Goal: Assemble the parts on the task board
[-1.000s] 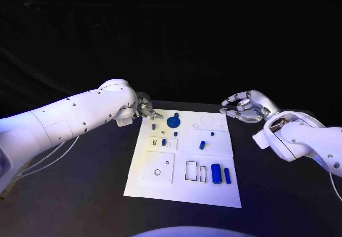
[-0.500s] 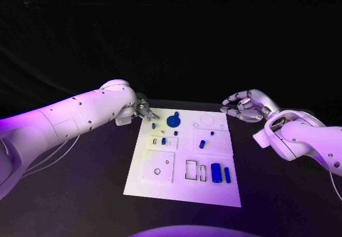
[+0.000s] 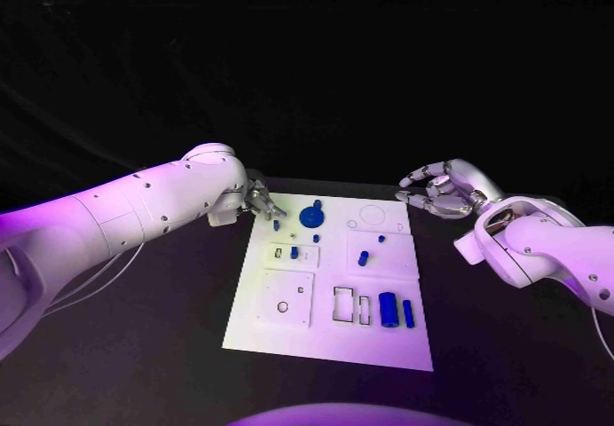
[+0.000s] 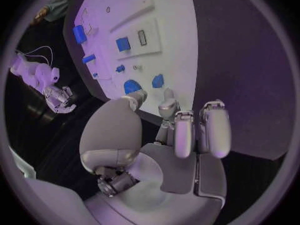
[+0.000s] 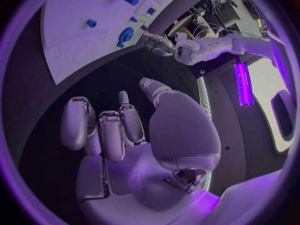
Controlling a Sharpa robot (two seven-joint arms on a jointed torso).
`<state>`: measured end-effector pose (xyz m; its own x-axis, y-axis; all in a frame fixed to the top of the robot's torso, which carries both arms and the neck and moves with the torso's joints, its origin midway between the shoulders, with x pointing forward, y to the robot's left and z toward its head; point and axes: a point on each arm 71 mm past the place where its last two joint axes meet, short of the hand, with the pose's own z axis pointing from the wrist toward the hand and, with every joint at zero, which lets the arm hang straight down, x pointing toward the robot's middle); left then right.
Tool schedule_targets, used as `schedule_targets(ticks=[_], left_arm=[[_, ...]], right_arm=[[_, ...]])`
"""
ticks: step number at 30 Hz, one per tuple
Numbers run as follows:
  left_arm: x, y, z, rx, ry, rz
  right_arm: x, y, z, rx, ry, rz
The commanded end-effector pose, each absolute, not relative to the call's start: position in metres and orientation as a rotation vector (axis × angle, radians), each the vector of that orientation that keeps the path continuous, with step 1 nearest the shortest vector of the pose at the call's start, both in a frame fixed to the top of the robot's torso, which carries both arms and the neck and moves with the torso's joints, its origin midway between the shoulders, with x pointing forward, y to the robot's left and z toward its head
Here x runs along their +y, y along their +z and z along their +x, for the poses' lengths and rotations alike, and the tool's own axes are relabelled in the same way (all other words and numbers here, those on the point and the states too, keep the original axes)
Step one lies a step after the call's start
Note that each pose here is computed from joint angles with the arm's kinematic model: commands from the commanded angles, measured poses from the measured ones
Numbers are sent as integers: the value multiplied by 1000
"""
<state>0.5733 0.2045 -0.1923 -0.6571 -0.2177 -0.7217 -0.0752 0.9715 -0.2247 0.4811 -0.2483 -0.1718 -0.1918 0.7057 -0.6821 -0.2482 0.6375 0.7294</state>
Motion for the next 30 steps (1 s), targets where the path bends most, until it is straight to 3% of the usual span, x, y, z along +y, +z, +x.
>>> schedule_targets(ticks=[1, 30], left_arm=[[201, -195, 572, 2325, -245, -190], [196, -199, 571, 2357, -264, -199]], right_arm=[[-247, -172, 481, 1538, 901, 390], [-246, -172, 481, 1539, 903, 390]])
